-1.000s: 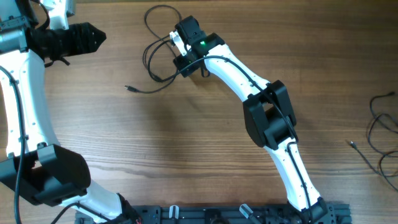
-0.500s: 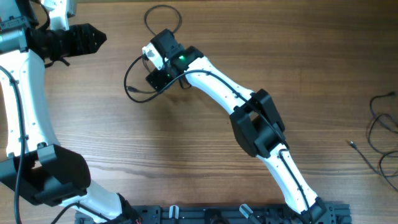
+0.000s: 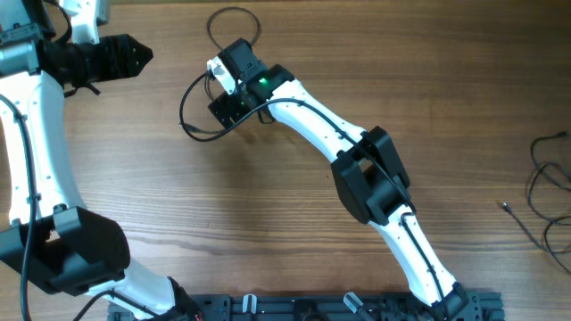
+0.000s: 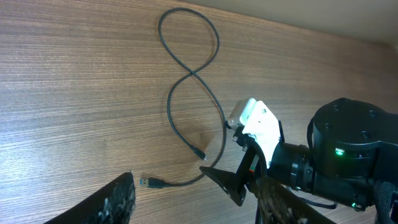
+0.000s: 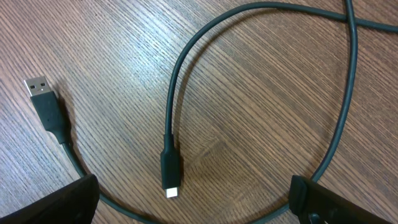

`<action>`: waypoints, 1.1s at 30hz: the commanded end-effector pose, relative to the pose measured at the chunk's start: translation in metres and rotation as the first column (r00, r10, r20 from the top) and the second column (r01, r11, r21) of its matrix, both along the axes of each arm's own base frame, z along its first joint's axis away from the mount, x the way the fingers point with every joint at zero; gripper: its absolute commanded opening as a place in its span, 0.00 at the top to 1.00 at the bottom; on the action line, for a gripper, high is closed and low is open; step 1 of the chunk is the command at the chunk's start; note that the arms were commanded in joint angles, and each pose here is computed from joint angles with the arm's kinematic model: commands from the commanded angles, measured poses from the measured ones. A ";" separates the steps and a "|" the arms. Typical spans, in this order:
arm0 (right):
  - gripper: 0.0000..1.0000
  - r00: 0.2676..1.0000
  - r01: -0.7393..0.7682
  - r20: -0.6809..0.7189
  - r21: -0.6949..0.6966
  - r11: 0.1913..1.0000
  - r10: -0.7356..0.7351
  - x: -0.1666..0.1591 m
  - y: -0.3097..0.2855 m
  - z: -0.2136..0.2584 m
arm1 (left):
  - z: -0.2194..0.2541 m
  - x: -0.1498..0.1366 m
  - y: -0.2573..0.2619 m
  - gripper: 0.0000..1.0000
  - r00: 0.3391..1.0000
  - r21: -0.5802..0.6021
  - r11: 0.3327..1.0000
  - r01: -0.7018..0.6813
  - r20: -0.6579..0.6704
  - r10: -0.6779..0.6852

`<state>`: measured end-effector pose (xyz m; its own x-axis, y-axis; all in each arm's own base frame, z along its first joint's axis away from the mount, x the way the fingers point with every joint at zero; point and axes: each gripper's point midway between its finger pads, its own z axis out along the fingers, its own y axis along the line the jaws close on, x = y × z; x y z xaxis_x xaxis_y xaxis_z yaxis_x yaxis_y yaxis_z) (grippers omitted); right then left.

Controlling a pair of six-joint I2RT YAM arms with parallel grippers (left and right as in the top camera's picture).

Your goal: Untangle cables

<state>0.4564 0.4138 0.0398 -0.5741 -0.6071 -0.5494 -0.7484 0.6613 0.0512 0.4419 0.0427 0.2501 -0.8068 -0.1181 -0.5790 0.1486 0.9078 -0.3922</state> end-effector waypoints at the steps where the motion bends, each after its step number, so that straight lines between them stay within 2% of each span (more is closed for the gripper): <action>1: 0.00 1.000 0.026 0.004 -0.005 1.000 -0.026 0.005 0.001 -0.006 | 0.016 -0.001 -0.006 0.35 0.998 0.008 1.000 0.030 0.049 -0.030; 6: 0.01 0.992 0.120 -0.026 -0.017 0.993 -0.120 0.006 -0.007 -0.015 | 0.016 -0.001 -0.006 0.36 0.998 0.008 1.000 0.029 0.048 -0.030; 11: 0.00 0.937 0.341 0.126 -0.143 0.929 -0.325 0.040 -0.057 -0.010 | 0.009 0.001 -0.005 0.34 0.998 0.020 0.999 0.051 0.041 -0.052; 15: 0.00 0.844 0.534 0.176 -0.204 0.820 -0.506 0.054 -0.111 -0.004 | -0.013 0.008 -0.011 0.34 0.995 -0.022 0.995 0.095 0.009 -0.095; 18: 0.00 0.779 0.627 0.213 -0.229 0.745 -0.590 0.062 -0.148 0.009 | -0.037 0.018 -0.021 0.34 0.992 -0.054 0.991 0.125 -0.030 -0.126; 22: 0.00 0.707 0.707 0.217 -0.209 0.676 -0.673 0.073 -0.188 0.035 | -0.079 0.031 -0.050 0.38 0.976 -0.088 0.978 0.188 -0.098 -0.196; 27: 0.00 0.650 0.760 0.215 -0.219 0.612 -0.729 0.076 -0.241 0.066 | -0.114 0.048 -0.102 0.41 0.948 -0.088 0.952 0.292 -0.107 -0.300; 29: 0.00 0.628 0.777 0.210 -0.233 0.585 -0.749 0.074 -0.262 0.075 | -0.129 0.055 -0.118 0.44 0.944 -0.037 0.952 0.304 -0.122 -0.306; 33: 0.00 0.589 0.804 0.204 -0.245 0.542 -0.782 0.070 -0.292 0.089 | -0.156 0.069 -0.121 0.45 0.960 0.136 0.960 0.245 -0.170 -0.221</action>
<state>0.5259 0.1405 0.0987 -0.8884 -0.0993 -0.4482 0.0319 0.9606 -0.2760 0.5004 -0.0830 0.1162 -0.8648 0.1535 -0.4781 0.3707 0.8374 -0.4017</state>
